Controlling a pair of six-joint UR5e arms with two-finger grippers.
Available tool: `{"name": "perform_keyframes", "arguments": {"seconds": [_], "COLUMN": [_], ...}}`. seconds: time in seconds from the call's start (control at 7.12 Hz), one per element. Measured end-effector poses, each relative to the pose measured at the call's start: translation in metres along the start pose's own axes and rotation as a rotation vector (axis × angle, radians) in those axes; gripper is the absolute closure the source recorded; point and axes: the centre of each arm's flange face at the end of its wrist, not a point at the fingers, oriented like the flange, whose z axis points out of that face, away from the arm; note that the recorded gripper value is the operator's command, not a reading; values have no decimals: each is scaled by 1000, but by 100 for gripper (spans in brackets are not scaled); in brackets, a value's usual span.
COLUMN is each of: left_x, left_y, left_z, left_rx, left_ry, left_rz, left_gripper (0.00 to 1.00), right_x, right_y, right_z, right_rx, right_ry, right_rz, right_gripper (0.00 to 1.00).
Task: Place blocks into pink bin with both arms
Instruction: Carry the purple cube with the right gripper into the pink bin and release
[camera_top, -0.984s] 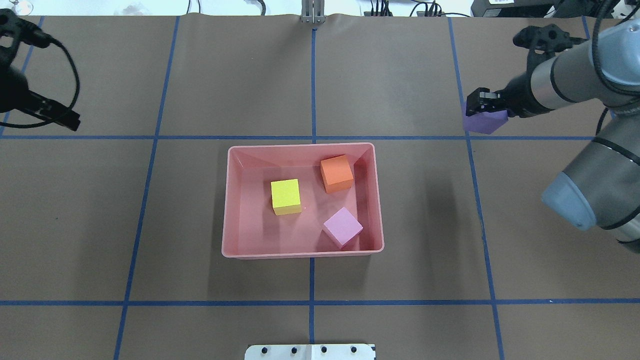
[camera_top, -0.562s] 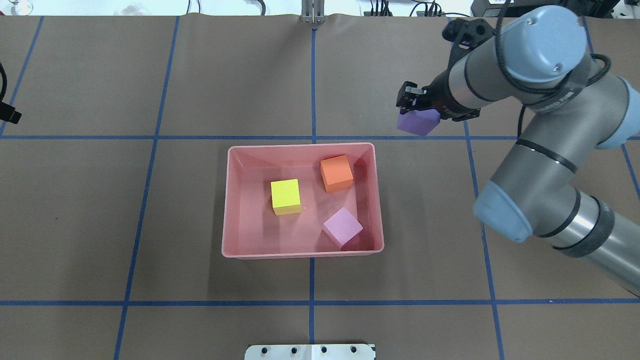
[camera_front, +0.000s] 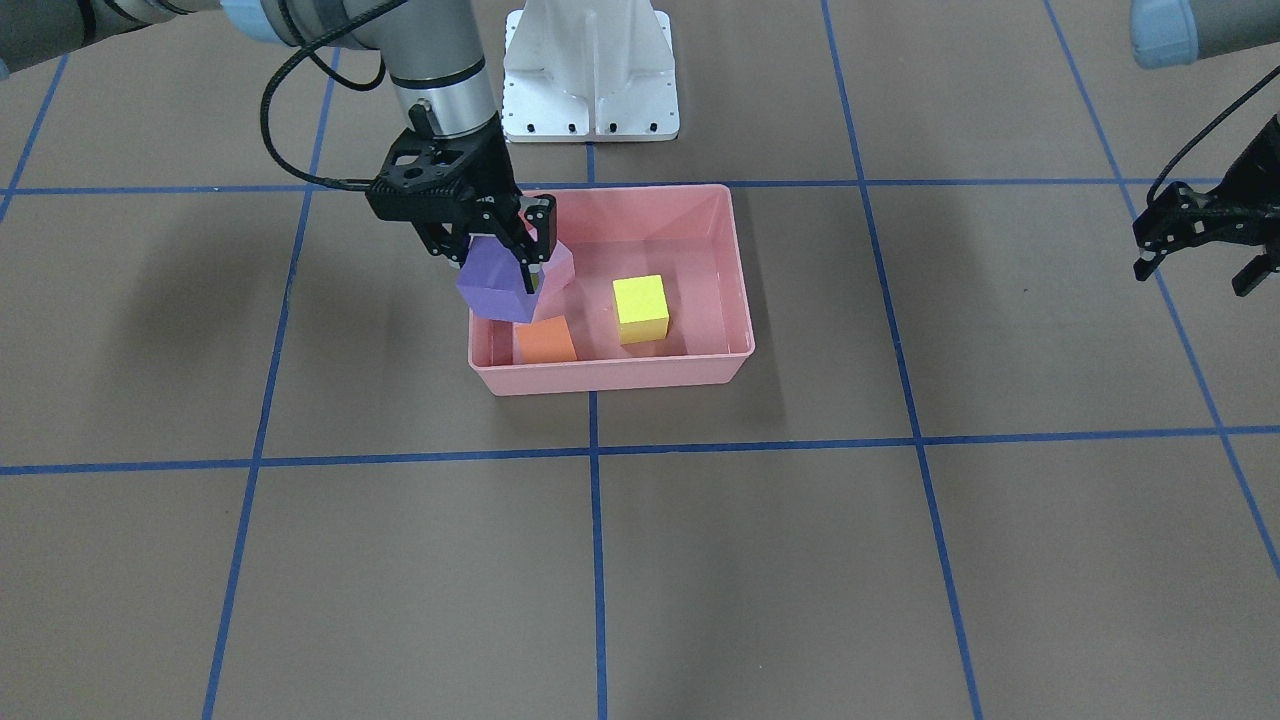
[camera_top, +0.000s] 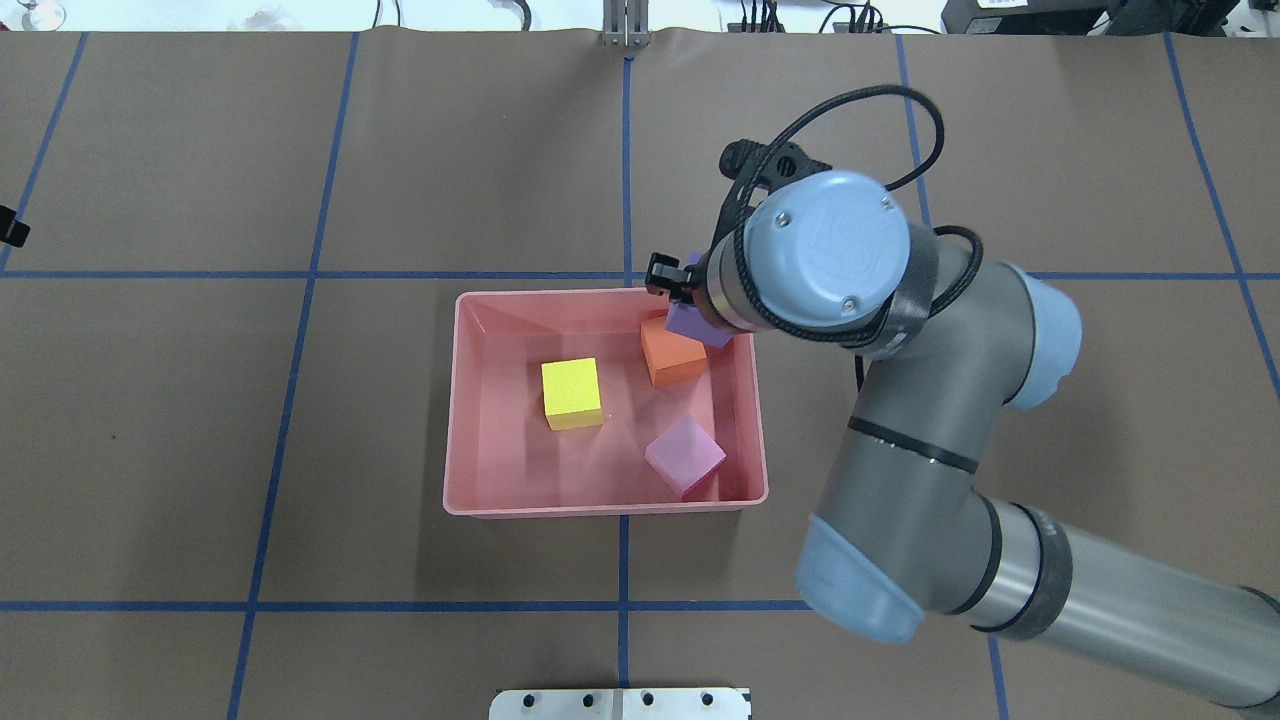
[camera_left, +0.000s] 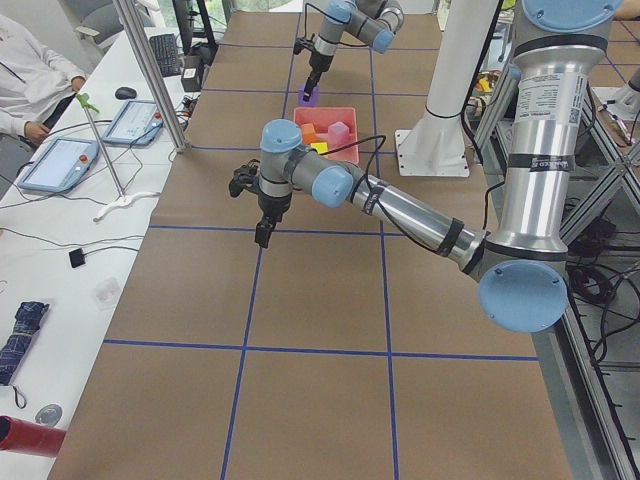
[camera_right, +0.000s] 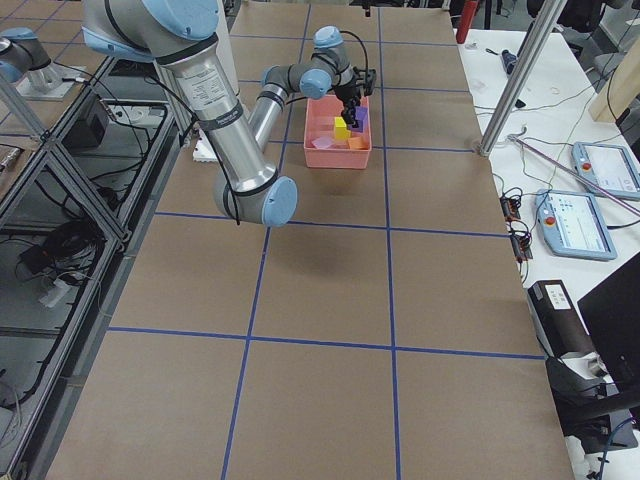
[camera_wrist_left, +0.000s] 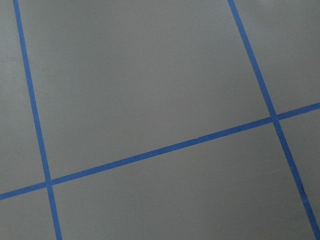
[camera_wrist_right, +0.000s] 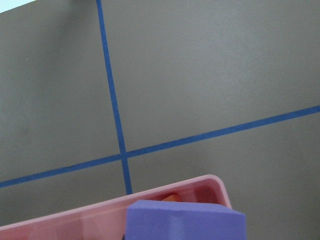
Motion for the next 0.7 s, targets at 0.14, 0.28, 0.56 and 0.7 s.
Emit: {"name": "perform_keyframes", "arguments": {"seconds": [0.14, 0.28, 0.56, 0.7], "left_x": [1, 2, 1, -1], "left_y": [0, -1, -2, -2], "left_z": [1, 1, 4, 8], "left_rx": [-1, -2, -7, -14], "left_ry": [1, 1, 1, -1], "left_rz": [-1, 0, -2, -6], "left_gripper": [0, 0, 0, 0], "right_x": [-7, -11, -11, -8], "right_y": [21, 31, 36, 29], "right_z": [7, 11, 8, 2], "right_rx": [14, 25, 29, 30], "right_ry": [8, 12, 17, 27], "right_rz": [0, 0, -11, -39], "right_gripper": [1, 1, 0, 0]}}
